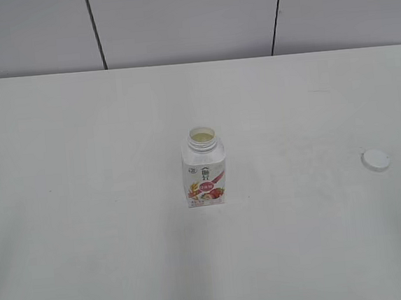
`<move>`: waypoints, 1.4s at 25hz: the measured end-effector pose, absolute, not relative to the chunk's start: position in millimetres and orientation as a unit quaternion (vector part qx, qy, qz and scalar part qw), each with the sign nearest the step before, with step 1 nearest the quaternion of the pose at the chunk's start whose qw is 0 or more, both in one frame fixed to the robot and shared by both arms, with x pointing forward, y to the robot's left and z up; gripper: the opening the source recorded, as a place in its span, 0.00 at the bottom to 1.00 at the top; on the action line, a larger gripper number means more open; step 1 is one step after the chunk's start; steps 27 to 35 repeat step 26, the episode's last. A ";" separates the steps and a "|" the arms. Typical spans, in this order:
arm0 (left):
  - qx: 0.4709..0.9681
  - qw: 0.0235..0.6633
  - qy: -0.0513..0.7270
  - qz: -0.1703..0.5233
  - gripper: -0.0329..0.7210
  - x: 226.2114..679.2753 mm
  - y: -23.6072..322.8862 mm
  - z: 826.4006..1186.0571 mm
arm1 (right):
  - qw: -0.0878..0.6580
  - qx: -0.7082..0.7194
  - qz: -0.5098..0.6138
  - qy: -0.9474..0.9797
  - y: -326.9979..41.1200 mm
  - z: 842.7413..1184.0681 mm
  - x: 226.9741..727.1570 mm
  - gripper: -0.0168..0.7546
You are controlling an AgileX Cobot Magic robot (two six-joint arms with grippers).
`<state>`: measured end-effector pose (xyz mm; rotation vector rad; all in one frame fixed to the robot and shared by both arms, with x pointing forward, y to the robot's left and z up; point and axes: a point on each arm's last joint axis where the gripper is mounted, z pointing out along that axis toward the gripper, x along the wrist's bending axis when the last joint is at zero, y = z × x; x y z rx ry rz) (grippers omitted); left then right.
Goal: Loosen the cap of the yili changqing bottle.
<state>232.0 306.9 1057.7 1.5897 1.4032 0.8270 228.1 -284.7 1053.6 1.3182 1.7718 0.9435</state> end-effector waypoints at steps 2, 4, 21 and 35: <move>0.621 0.417 0.574 0.333 0.75 231.5 305.4 1057.6 | 0.362 0.512 0.366 0.688 -284.7 1053.6 228.1 0.72; 0.607 0.412 0.590 0.339 0.75 231.1 304.0 1057.6 | 0.362 0.512 0.366 0.688 -284.7 1053.6 228.2 0.72; 0.583 0.401 0.613 0.351 0.72 230.8 302.6 1057.5 | 0.358 0.518 0.370 0.683 -284.6 1053.6 228.1 0.72; 0.583 0.401 0.613 0.351 0.72 230.8 302.6 1057.5 | 0.358 0.518 0.370 0.683 -284.6 1053.6 228.1 0.72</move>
